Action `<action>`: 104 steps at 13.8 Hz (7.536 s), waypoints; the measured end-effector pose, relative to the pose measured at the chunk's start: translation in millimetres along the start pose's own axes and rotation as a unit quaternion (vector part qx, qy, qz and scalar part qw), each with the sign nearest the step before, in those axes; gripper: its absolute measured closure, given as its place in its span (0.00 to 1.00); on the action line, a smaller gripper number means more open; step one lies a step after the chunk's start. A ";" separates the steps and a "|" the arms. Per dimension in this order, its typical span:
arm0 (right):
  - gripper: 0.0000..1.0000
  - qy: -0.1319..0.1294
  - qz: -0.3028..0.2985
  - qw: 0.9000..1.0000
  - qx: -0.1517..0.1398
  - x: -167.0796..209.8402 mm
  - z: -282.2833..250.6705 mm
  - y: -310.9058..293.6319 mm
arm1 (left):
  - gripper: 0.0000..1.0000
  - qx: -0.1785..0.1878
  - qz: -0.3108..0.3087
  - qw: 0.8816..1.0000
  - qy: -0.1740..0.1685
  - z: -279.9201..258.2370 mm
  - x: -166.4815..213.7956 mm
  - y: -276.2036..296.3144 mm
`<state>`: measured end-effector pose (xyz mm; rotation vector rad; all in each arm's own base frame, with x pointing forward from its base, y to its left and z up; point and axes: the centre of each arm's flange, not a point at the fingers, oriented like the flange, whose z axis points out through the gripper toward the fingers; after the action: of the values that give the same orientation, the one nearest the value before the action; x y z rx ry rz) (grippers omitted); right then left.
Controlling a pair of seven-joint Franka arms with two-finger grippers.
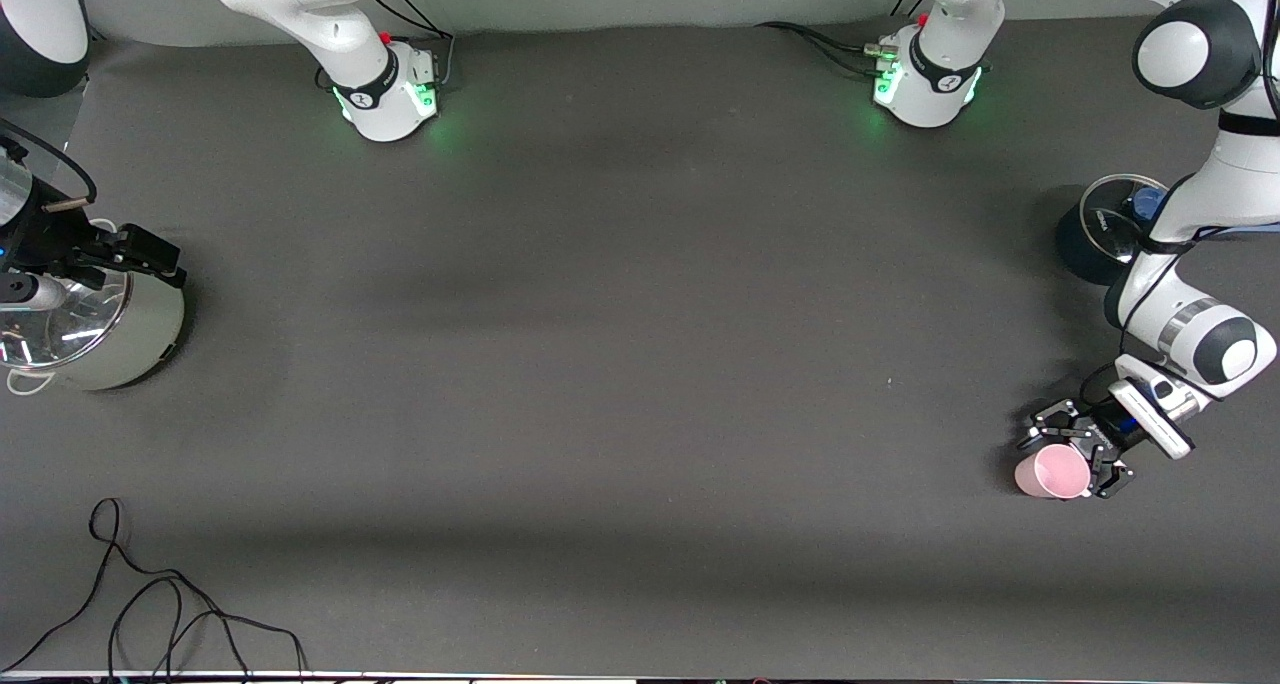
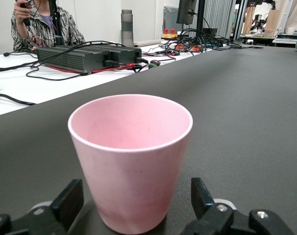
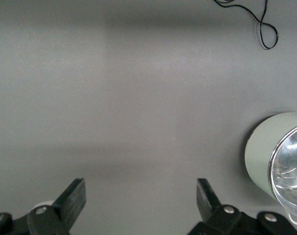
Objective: Transfer pink cup from left to right arm
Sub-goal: 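Lower the left gripper around the pink cup and close it, then lift the pink cup with the left gripper toward the table middle, then carry the cup with the left gripper while the right gripper approaches it, then close the right gripper on the cup body beside the left gripper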
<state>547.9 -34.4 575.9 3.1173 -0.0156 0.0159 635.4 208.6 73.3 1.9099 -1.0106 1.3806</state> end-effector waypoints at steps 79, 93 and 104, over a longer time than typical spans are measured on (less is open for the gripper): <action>0.00 -0.083 0.151 0.982 0.071 -20.3 34.8 -419.0 | 0.33 0.039 -0.214 0.970 -0.108 329.1 459.1 572.3; 0.71 -0.110 0.019 0.992 0.054 -24.8 46.8 -416.9 | 0.33 0.024 -0.210 0.971 -0.111 331.4 458.5 586.0; 0.95 -0.099 0.054 0.991 0.067 9.4 -26.4 -319.2 | 0.00 0.040 -0.219 0.970 -0.098 329.0 468.9 573.2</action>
<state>560.2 285.3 594.7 3.2328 -0.1947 -0.3039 414.6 -485.3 428.9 2.1972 -0.5699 1.0066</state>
